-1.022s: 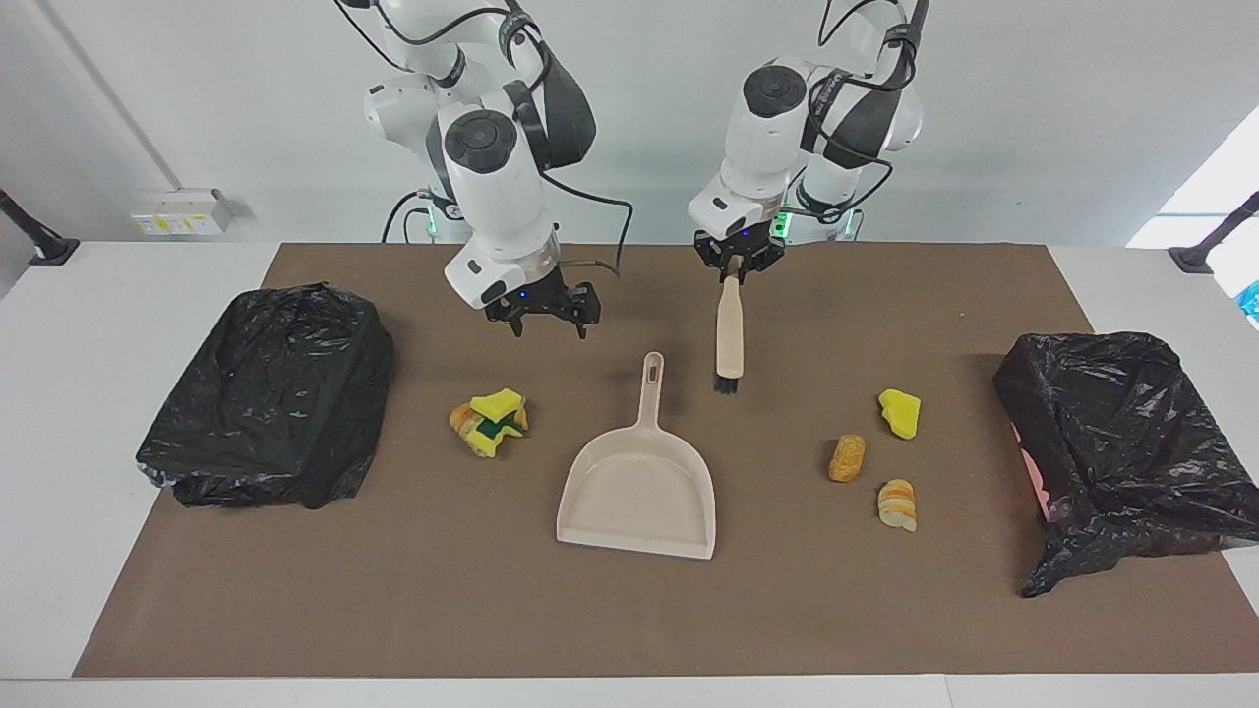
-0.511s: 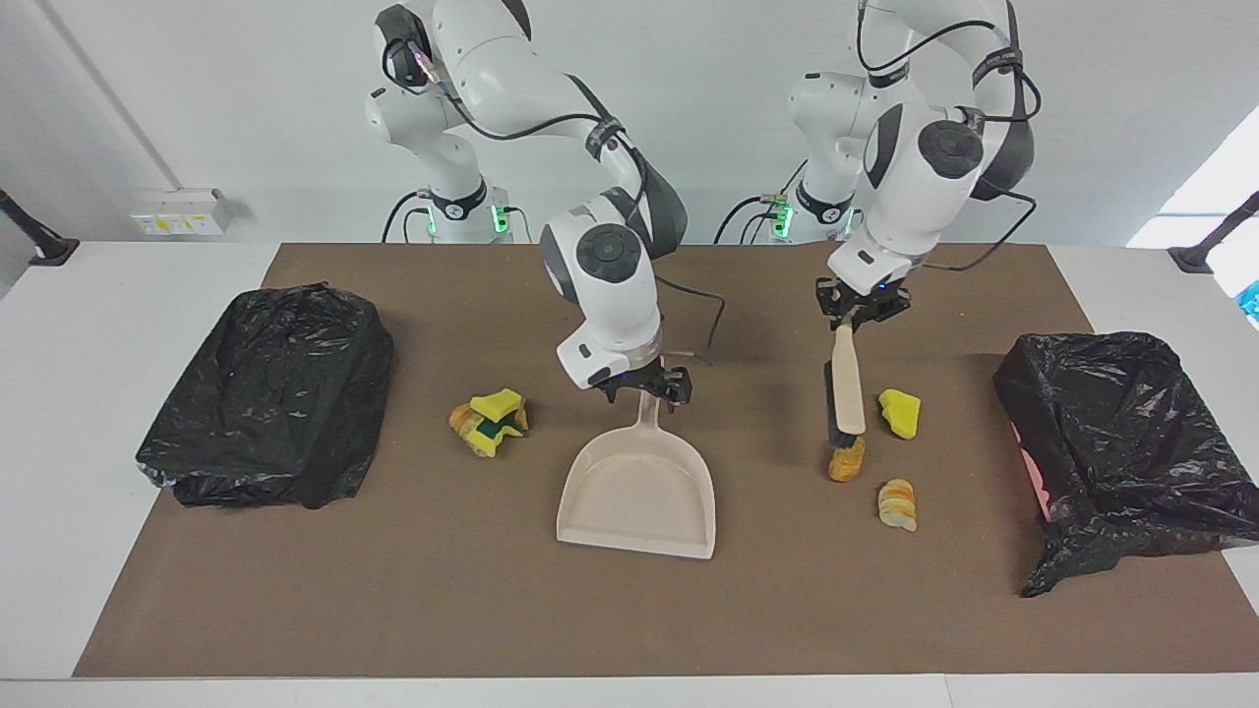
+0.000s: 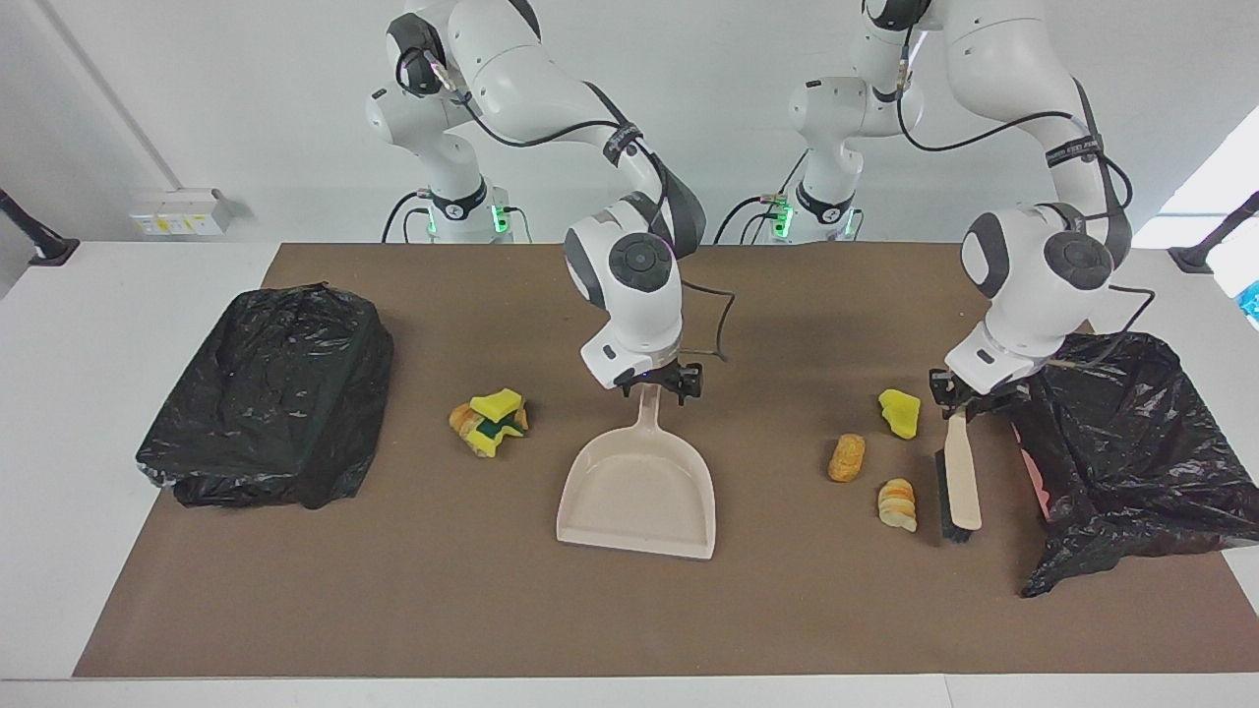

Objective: Sweep and dump trash in bin
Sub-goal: 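Lift the brush with the left gripper while the right gripper grasps the dustpan, then sweep the yellow and brown trash with the brush into the dustpan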

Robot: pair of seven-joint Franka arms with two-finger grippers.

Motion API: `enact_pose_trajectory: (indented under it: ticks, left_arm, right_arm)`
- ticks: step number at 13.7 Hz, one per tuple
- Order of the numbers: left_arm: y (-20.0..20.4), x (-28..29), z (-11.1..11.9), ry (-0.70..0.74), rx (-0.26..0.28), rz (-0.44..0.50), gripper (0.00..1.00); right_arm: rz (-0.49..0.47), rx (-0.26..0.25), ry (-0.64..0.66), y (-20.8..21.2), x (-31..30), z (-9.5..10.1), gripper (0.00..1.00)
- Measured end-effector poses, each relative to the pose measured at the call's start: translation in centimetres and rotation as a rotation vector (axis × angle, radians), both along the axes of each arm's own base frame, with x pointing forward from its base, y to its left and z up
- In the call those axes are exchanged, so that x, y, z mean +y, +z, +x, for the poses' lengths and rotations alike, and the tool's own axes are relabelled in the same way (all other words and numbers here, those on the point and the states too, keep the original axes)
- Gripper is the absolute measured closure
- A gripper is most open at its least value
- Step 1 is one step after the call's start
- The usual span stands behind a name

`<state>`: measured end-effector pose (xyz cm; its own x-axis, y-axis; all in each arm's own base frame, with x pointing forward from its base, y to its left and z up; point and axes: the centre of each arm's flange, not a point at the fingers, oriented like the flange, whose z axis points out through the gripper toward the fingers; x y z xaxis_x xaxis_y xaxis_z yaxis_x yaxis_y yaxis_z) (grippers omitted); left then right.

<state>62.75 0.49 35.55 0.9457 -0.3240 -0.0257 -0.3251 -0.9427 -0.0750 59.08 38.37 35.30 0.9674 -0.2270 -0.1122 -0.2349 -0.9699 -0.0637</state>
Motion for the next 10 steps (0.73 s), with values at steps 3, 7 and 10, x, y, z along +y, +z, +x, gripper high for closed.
enact_pose_trajectory:
  ticks: [3, 7, 10]
  left_arm:
    - [-1.1, -1.2, 0.3, -0.056, 0.026, -0.001, 0.74]
    - [-0.9, -7.0, -1.8, -0.176, 0.136, 0.002, 0.74]
    - [-1.4, -12.3, -5.4, -0.259, 0.219, 0.015, 0.74]
  right_arm:
    - [-0.002, 0.005, 0.001, -0.1, -0.1, -0.1, 0.62]
    - [0.052, 0.03, 0.165, 0.0, -1.2, 0.2, 0.69]
    - [0.095, 0.0, 0.349, 0.9, -3.3, 1.3, 0.69]
